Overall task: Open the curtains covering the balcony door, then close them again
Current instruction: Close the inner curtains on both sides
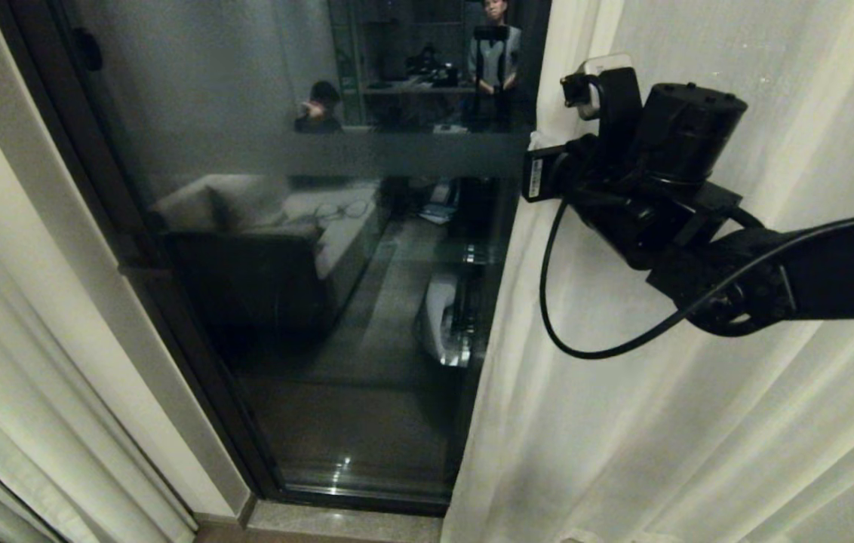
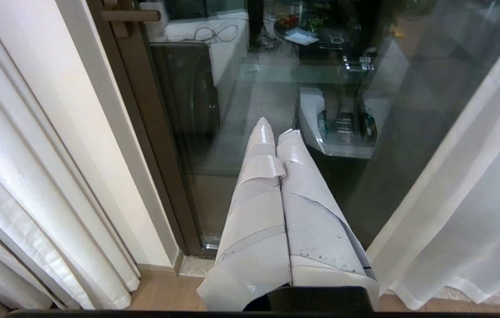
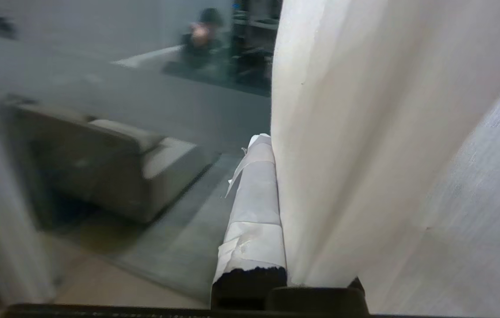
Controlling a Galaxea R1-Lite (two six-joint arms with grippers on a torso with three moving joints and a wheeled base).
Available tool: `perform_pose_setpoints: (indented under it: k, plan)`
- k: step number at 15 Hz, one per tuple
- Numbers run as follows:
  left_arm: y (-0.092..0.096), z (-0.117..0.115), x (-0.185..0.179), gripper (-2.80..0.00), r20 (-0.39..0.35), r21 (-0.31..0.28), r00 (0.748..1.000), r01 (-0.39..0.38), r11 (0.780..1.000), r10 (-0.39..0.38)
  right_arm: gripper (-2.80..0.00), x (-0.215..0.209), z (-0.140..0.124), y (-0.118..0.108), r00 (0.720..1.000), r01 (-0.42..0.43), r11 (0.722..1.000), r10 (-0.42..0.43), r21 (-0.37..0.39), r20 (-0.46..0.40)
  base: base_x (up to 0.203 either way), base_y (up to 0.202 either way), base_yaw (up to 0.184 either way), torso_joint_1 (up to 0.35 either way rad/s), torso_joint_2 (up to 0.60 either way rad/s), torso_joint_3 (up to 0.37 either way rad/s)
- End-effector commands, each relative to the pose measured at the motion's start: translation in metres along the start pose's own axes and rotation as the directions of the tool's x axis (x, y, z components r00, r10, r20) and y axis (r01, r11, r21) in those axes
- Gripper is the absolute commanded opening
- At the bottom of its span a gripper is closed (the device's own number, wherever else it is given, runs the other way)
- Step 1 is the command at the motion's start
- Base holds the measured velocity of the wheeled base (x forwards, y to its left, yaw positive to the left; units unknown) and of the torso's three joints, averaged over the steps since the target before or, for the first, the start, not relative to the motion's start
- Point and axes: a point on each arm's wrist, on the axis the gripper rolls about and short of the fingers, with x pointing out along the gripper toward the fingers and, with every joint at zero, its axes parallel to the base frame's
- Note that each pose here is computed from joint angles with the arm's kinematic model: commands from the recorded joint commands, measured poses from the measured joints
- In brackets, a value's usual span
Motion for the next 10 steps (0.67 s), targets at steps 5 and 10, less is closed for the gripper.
perform_pose_setpoints:
  k: [5, 10]
  plan:
    - [0.0, 0.0, 0.0, -2.8, 0.0, 0.0, 1.0, 0.0, 1.0, 0.0, -2.8, 0.009, -0.005, -0.025, 0.998, 0.069, 0.998, -0.069, -0.014, 0.003, 0.0, 0.0, 0.0, 0.0, 0.0, 0.0]
    - [0.0, 0.0, 0.0, -2.8, 0.0, 0.0, 1.0, -0.002, 1.0, 0.002, 0.0, 0.01, -0.005, -0.03, 0.997, 0.079, 0.997, -0.079, -0.014, 0.004, 0.0, 0.0, 0.0, 0.0, 0.0, 0.0]
